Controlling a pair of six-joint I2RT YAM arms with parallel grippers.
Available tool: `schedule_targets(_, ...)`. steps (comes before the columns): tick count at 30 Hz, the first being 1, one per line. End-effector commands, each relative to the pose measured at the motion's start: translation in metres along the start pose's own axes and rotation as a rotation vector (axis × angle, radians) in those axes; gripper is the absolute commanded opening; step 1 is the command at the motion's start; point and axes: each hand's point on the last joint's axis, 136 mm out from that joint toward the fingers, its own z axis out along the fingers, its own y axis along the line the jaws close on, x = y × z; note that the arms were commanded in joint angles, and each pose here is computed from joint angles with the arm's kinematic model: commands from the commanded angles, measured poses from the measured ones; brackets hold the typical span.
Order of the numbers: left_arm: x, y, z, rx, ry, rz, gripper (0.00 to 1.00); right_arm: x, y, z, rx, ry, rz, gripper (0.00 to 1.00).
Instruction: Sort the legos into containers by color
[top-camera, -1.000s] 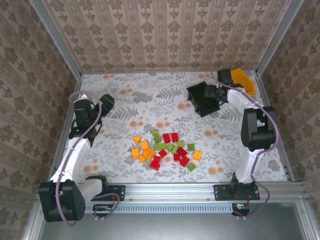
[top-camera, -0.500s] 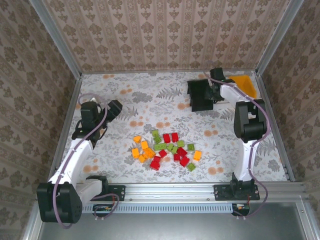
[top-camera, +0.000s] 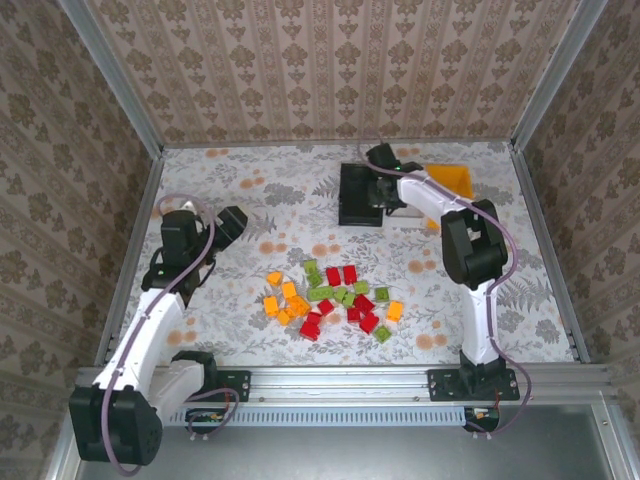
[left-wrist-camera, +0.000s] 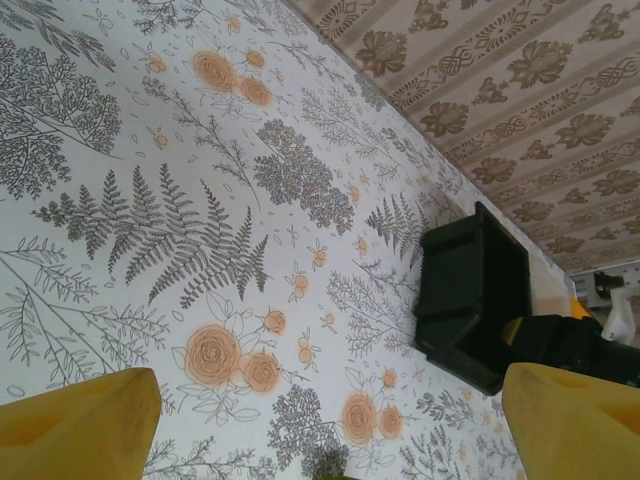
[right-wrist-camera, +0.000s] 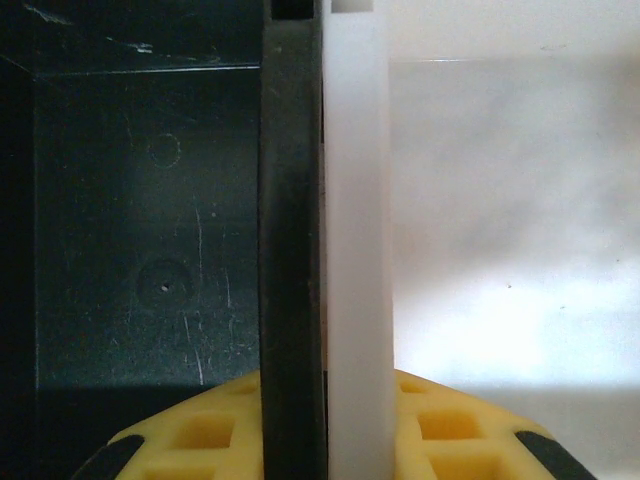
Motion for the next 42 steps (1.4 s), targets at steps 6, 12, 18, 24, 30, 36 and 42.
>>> schedule_targets(6,0.019,0.009,-0.015,-0.008,0.026,0.001,0.90,0.050,0.088,-0.021,-0.019,0.031,0.053,0.00)
schedule_targets(12,0.025,0.012,-0.019,-0.011,0.038,0.003,0.90,0.066,0.137,-0.028,-0.016,0.031,0.014,0.00)
schedule_targets(18,0.029,0.013,-0.023,-0.011,0.044,0.007,0.90,0.077,0.164,-0.029,-0.012,0.041,-0.026,0.00)
schedule_targets(24,0.033,0.016,-0.025,-0.014,0.056,0.010,0.90,0.085,0.176,-0.033,-0.017,0.037,-0.012,0.00)
schedule_targets(30,0.034,0.016,-0.027,-0.012,0.060,0.015,0.91,0.093,0.183,-0.038,-0.013,0.037,-0.003,0.00)
schedule_targets(36,0.033,0.012,-0.030,-0.005,0.063,0.022,0.92,0.095,0.190,-0.045,-0.032,0.036,-0.030,0.00)
schedule_targets(42,0.033,0.013,-0.031,-0.009,0.068,0.027,0.97,0.093,0.193,-0.054,-0.052,0.011,-0.045,0.30)
